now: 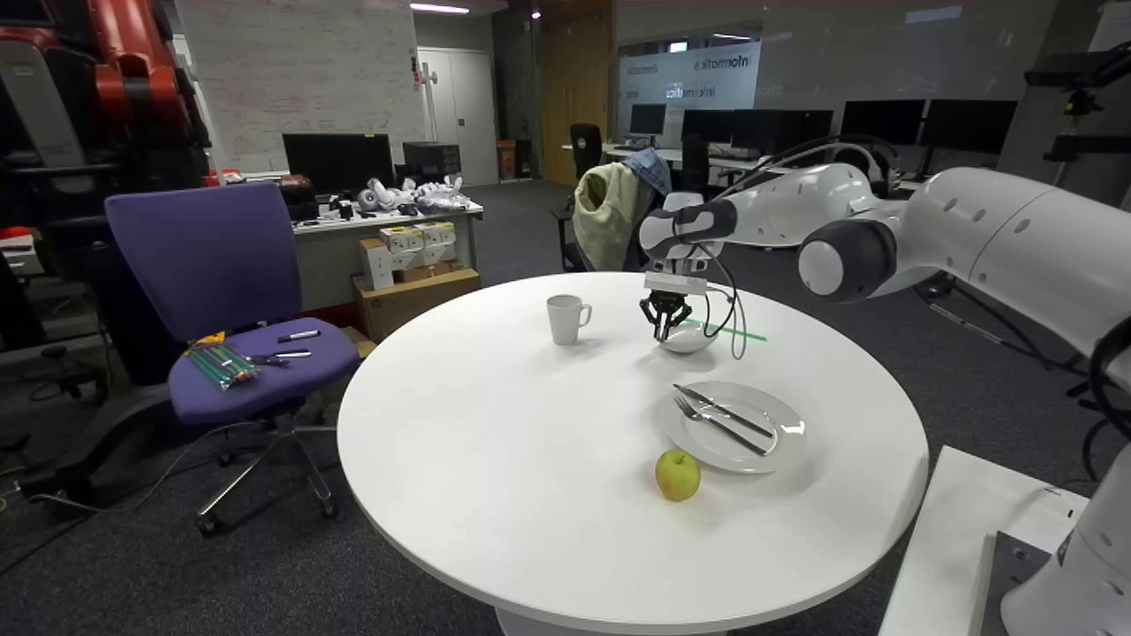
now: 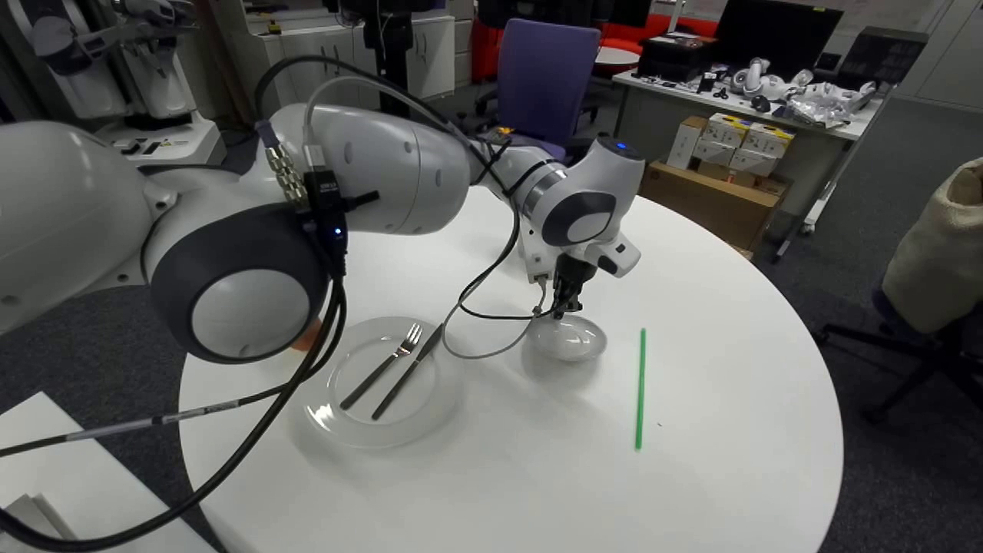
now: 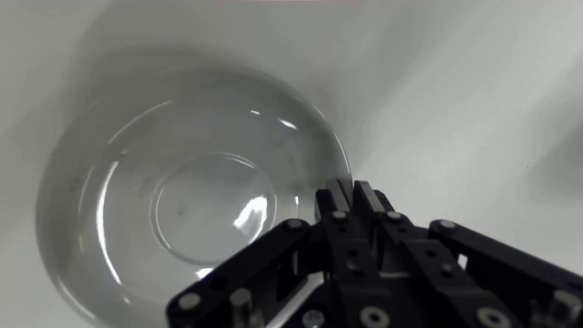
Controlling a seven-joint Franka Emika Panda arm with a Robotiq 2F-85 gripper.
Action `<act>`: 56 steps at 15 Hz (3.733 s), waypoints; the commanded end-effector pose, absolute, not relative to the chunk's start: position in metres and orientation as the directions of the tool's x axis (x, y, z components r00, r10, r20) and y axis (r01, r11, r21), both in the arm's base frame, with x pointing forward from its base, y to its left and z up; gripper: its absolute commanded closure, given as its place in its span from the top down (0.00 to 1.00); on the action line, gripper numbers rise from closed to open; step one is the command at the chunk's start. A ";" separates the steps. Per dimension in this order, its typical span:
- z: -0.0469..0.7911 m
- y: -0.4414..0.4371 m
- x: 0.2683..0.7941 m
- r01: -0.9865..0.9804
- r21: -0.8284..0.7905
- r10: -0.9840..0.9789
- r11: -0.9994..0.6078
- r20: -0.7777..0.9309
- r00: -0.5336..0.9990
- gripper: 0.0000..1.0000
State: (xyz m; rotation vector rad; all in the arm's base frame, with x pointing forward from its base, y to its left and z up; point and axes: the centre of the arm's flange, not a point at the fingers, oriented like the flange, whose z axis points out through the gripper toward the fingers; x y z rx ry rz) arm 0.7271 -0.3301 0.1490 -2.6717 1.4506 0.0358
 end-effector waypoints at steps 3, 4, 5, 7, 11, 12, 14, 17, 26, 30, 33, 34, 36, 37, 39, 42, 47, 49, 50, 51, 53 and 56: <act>0.132 -0.329 0.667 -0.844 -0.097 -0.840 -0.528 -0.090 0.536 0.03; 0.134 -0.332 0.667 -0.845 -0.103 -0.842 -0.525 -0.083 0.534 0.03; 0.136 -0.333 0.666 -0.846 -0.105 -0.844 -0.522 -0.078 0.530 0.03; 0.136 -0.336 0.665 -0.850 -0.109 -0.849 -0.516 -0.071 0.524 0.03; 0.140 -0.336 0.661 -0.845 -0.120 -0.847 -0.520 -0.052 0.529 0.03; 0.143 -0.334 0.659 -0.841 -0.124 -0.844 -0.527 -0.041 0.535 0.03; 0.147 -0.331 0.655 -0.828 -0.139 -0.835 -0.543 -0.017 0.551 0.03; 0.155 -0.327 0.649 -0.808 -0.160 -0.821 -0.567 0.028 0.571 0.03; 0.160 -0.318 0.634 -0.784 -0.181 -0.803 -0.594 0.073 0.591 0.03; 0.159 -0.314 0.619 -0.787 -0.183 -0.806 -0.589 0.067 0.588 0.03; 0.156 -0.310 0.612 -0.781 -0.191 -0.800 -0.595 0.044 0.598 0.03; 0.154 -0.308 0.609 -0.778 -0.191 -0.797 -0.598 0.037 0.603 0.03; 0.152 -0.306 0.606 -0.776 -0.188 -0.793 -0.602 0.024 0.609 0.03; 0.151 -0.304 0.605 -0.775 -0.182 -0.790 -0.605 0.018 0.612 0.03; 0.147 -0.301 0.603 -0.771 -0.172 -0.783 -0.613 0.008 0.621 0.03; 0.143 -0.299 0.603 -0.769 -0.159 -0.779 -0.619 -0.003 0.627 0.03; 0.137 -0.302 0.600 -0.774 -0.138 -0.781 -0.618 -0.006 0.625 0.03; 0.134 -0.302 0.599 -0.772 -0.131 -0.777 -0.622 -0.013 0.629 0.03; 0.133 -0.303 0.599 -0.772 -0.128 -0.777 -0.623 -0.016 0.630 0.03; 0.132 -0.303 0.598 -0.771 -0.126 -0.776 -0.624 -0.019 0.631 0.03; 0.131 -0.306 0.596 -0.774 -0.123 -0.777 -0.622 -0.023 0.629 0.03; 0.133 -0.311 0.591 -0.776 -0.113 -0.777 -0.620 -0.043 0.628 0.03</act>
